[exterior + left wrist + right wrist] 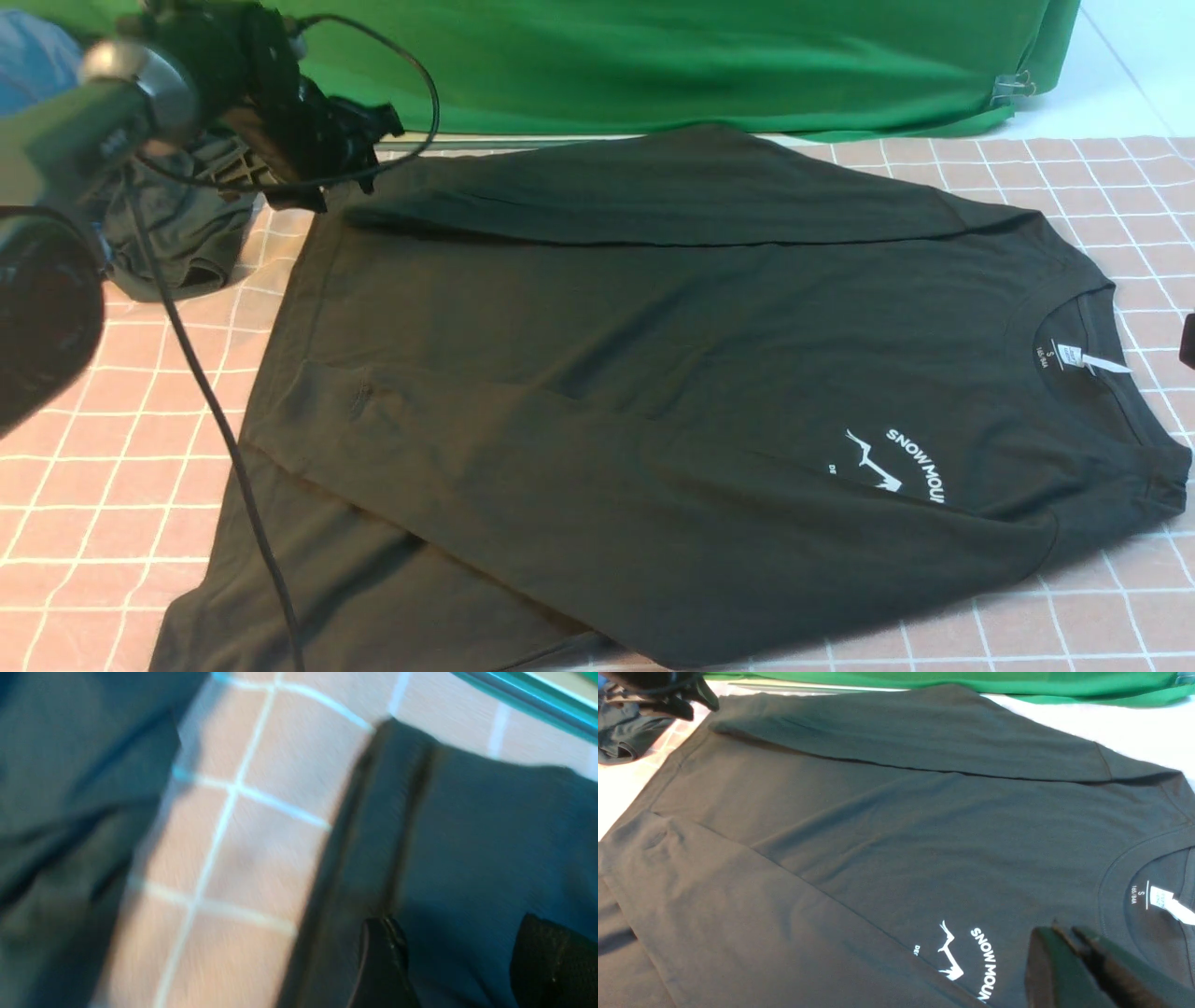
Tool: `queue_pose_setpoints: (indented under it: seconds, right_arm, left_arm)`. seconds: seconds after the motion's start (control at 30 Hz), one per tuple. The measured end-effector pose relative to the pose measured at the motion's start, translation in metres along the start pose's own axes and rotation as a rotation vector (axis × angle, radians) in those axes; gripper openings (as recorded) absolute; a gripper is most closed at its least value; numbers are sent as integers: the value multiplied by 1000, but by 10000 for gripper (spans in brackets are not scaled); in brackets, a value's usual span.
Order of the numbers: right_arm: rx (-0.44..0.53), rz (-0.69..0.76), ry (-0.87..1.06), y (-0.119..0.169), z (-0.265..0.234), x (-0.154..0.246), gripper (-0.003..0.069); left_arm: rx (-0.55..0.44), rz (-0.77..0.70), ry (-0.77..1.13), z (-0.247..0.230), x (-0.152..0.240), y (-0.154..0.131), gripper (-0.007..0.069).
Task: Fold a long-sleeved shirt over a pink coffee tablecloth.
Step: 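Grab the top left corner of the dark shirt with the left gripper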
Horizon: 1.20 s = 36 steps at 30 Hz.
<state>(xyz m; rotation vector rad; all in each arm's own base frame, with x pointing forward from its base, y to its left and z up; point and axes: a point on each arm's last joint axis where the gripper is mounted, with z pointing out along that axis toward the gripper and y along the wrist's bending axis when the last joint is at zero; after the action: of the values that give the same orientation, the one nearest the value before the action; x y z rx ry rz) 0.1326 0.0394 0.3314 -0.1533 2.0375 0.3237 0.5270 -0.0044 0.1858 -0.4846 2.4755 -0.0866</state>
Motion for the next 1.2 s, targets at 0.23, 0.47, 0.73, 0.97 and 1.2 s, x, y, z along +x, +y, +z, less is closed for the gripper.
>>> queue_pose_setpoints:
  seconds: [0.23, 0.47, 0.73, 0.97, 1.2]
  right_arm:
    - [0, 0, 0, 0, 0, 0, 71]
    - [0, 0, 1, 0, 0, 0, 71]
    - [0, 0, 1, 0, 0, 0, 71]
    - [0, -1, 2, 0, 0, 0, 71]
    - [0, -1, 2, 0, 0, 0, 71]
  left_arm:
    - [23, 10, -44, 23, 4, 0, 388]
    - [23, 20, -41, 29, 6, 0, 388]
    - [37, 37, -10, 28, 6, -1, 105]
    - [49, 48, -10, 0, -10, -7, 13]
    - [63, 35, -14, -50, -27, -12, 13]
